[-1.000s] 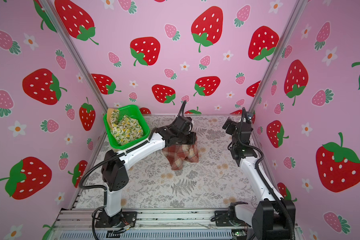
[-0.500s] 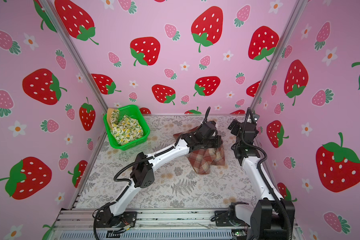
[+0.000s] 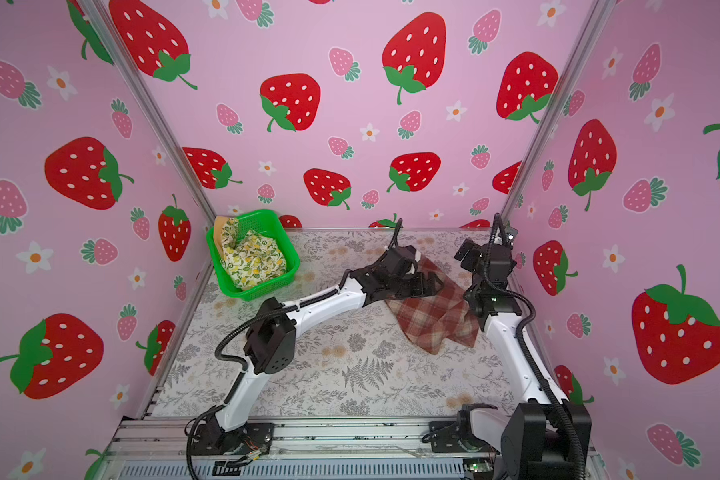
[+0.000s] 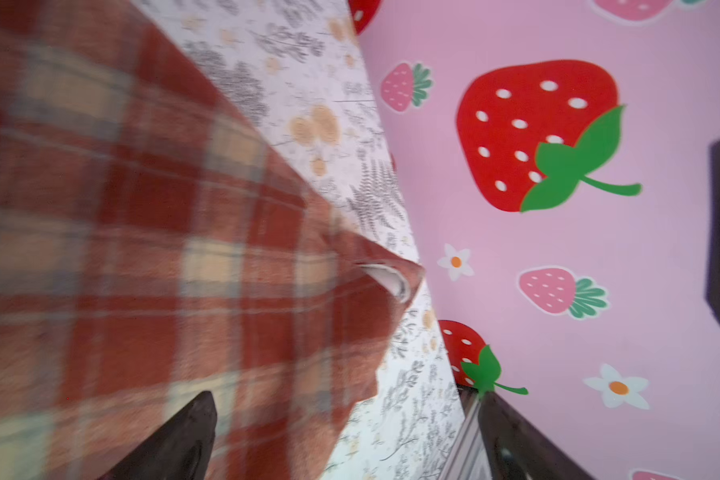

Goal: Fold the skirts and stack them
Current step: 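Pull the plaid skirt out onto the table with the left gripper, then grasp the plaid skirt's near edge with the right gripper while left holds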

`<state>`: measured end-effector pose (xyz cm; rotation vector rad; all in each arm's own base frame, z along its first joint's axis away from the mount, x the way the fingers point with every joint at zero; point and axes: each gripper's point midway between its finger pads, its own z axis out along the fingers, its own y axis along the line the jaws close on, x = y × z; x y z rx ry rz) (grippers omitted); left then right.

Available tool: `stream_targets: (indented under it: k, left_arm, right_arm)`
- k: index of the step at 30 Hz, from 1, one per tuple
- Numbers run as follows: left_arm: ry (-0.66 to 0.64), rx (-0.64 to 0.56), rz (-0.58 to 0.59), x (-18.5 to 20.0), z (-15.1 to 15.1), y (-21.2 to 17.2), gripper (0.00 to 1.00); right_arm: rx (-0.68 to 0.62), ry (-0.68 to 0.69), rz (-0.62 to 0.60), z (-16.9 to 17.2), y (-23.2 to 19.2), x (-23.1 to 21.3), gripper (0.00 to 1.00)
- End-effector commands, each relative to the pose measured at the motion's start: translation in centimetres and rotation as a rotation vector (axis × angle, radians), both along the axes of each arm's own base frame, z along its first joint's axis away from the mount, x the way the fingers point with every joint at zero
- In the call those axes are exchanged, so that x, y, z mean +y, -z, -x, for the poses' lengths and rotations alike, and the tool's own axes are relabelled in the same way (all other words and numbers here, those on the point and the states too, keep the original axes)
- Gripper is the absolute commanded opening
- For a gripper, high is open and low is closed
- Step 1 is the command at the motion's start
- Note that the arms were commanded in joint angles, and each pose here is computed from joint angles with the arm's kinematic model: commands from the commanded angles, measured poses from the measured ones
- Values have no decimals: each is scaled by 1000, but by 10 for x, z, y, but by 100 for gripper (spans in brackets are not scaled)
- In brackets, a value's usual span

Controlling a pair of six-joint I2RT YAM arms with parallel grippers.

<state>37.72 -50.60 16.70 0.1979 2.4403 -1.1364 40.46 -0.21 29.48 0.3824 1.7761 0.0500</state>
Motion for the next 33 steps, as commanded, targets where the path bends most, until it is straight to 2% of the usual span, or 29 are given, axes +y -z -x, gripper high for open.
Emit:
stream_targets:
  k: [1, 6, 11, 16, 22, 26, 33]
  left_arm:
    - [-134, -49, 29, 59, -45, -27, 99]
    - [-247, -8, -29, 125, -80, -1, 99]
    - [-304, 42, -81, 153, -108, 30, 100]
    - [-325, 81, -126, 157, -125, 56, 99]
    - [-335, 128, -175, 155, -136, 85, 93]
    - [-344, 152, -192, 154, -142, 103, 86]
    - [-354, 179, -207, 154, -145, 122, 69]
  right_arm:
    - [84, -110, 24, 13, 22, 33, 100]
    - [254, -228, 109, 38, 77, 84, 100]
    - [411, -298, 210, 67, 126, 115, 100]
    - [544, -367, 295, 94, 162, 137, 100]
    - [650, -387, 318, 122, 194, 134, 100]
    - [690, -409, 308, 138, 204, 134, 100]
    - [685, -421, 289, 149, 204, 134, 100]
